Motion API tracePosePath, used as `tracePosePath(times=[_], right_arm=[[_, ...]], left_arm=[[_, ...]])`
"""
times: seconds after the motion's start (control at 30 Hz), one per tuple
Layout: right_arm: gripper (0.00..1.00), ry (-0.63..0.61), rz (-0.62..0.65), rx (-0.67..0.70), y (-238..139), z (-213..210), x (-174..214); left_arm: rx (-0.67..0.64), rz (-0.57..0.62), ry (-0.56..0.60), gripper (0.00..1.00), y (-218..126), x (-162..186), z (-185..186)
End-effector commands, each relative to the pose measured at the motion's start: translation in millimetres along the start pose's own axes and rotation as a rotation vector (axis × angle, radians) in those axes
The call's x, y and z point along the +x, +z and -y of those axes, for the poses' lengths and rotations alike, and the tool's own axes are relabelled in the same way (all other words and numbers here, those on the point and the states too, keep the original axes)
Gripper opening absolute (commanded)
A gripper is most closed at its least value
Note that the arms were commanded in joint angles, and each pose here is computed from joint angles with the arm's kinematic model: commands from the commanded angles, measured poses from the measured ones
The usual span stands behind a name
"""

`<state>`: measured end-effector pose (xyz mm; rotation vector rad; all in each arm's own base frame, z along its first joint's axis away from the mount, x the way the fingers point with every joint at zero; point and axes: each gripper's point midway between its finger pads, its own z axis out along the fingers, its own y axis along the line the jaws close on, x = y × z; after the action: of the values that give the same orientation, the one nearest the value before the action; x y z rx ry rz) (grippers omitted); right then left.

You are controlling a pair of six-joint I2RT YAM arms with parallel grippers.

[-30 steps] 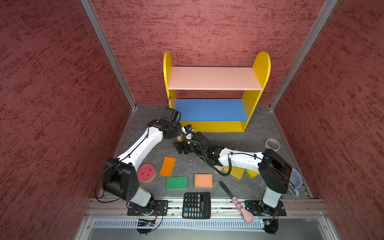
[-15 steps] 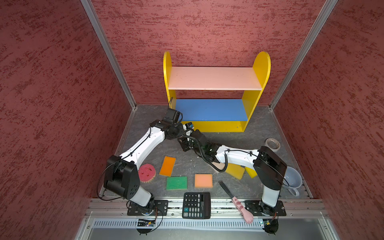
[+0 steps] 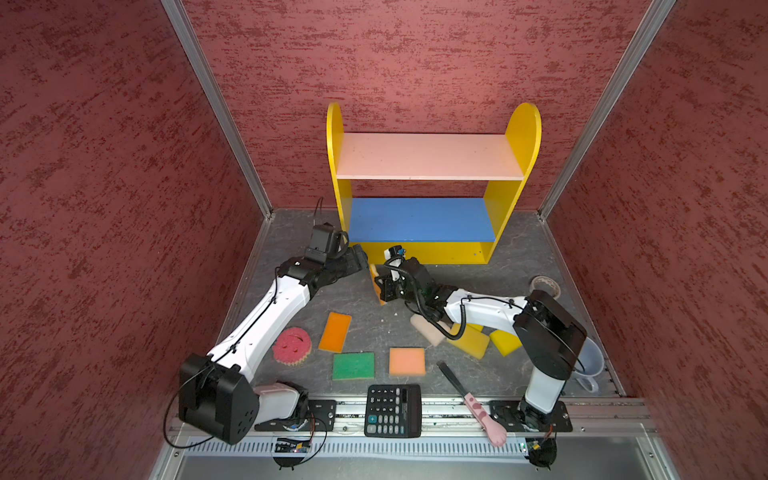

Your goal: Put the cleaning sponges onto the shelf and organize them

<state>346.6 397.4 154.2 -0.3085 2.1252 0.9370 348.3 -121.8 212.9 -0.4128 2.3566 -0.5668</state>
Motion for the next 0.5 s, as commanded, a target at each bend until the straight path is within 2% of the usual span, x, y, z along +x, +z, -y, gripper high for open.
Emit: tracePosePath(times=[0.0,0.13,0.27,0.33,0.47], right_arm=[[0.0,0.054,0.083,-0.14,-22,-22,-39],[0.0,0.175,0.136,-0.351,-44,-28,-67],[0.0,0.302,0.157,-0.597,-63,-41,-90],[0.05,0.316,0.152,-0.679,-69,-52,-96],[0.08,0.339,0.158,-0.764,-77,-63,-104]], left_arm=[[0.141,0.074,-0.08,0.94,-11,-12,2],[0.295,0.107,-0.139,0.94,-22,-9,1],[0.471,0.107,-0.173,1.0,-31,-8,14],[0.574,0.103,-0.188,1.0,-37,-12,25],[0.707,0.053,-0.208,1.0,-36,-15,42]])
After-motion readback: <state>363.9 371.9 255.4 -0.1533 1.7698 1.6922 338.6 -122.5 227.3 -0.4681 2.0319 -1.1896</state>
